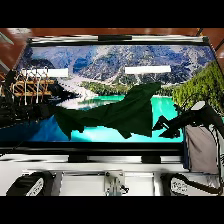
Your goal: Fold the shirts.
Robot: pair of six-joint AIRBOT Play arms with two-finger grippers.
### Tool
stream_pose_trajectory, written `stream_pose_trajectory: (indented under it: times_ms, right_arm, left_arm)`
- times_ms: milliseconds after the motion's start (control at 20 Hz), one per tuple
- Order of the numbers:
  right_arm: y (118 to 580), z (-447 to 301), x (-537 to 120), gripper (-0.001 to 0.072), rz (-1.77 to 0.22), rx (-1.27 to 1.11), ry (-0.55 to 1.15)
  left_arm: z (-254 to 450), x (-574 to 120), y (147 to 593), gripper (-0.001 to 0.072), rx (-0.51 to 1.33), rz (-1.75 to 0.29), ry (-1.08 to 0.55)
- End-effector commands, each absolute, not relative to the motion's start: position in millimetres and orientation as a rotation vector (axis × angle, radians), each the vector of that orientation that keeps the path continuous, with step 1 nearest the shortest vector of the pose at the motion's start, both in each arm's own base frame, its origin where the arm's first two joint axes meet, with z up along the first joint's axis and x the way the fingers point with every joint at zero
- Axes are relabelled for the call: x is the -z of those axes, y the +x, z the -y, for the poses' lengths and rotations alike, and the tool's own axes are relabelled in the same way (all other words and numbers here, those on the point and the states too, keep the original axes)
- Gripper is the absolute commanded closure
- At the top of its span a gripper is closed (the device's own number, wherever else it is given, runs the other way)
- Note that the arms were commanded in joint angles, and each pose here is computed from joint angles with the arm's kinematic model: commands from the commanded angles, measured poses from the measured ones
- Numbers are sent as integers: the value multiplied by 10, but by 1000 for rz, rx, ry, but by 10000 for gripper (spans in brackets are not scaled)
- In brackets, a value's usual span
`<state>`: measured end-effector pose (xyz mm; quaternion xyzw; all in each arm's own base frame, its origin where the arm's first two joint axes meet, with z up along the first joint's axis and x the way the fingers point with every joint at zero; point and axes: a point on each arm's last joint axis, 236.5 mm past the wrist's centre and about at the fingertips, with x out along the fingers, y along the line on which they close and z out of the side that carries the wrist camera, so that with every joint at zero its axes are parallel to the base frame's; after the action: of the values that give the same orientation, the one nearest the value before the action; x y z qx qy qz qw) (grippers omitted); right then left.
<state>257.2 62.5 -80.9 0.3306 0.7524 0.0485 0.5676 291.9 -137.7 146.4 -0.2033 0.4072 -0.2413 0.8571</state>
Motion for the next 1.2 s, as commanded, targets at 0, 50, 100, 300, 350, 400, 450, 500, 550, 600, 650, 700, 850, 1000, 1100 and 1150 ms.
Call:
stream_pose_trajectory:
  times_ms: [0,50,100,300,350,400,450,500,550,600,650,700,850,1000,1100,1150]
  right_arm:
    - [2646,-693,996,131,-1731,-75,847]
    - [2638,-734,1043,131,-1743,-80,829]
    - [2639,-798,1100,131,-1753,-87,811]
    - [2791,-1062,1285,210,-1715,-89,786]
    - [2840,-1116,1285,413,-1696,-93,795]
    - [2905,-1155,1245,641,-1675,-101,825]
    - [2976,-1202,1152,640,-1650,-154,819]
    - [3073,-1217,991,640,-1608,-232,764]
    - [3196,-1214,769,640,-1553,-295,704]
    - [3363,-1207,428,640,-1468,-362,632]
    - [3550,-1211,-42,640,-1347,-438,547]
    - [3707,-1212,-586,640,-1204,-507,446]
    - [3914,-965,-2740,641,-650,-473,140]
    - [3242,-613,-4828,641,-109,-288,6]
    - [2468,-469,-5656,641,134,-205,5]
    - [2126,-405,-5879,641,223,-171,7]
  left_arm:
    - [1369,-1476,2947,671,503,-844,-426]
    - [1363,-1485,2962,671,500,-837,-427]
    - [1360,-1490,2970,671,498,-833,-428]
    - [1360,-1491,2970,671,498,-832,-428]
    - [1360,-1493,2971,671,498,-832,-428]
    - [1359,-1495,2974,671,498,-830,-428]
    - [1353,-1508,2985,671,497,-824,-424]
    - [1347,-1558,3007,671,505,-802,-399]
    - [1337,-1684,3052,671,514,-757,-366]
    - [1317,-1885,3122,671,508,-696,-360]
    - [1295,-2225,3202,671,504,-603,-356]
    - [1273,-2627,3247,671,505,-499,-346]
    - [1158,-4273,3031,671,506,-79,-287]
    - [1041,-5721,2222,671,513,323,-244]
    - [1013,-6340,1516,671,537,519,-224]
    - [1013,-6511,1222,671,546,584,-205]
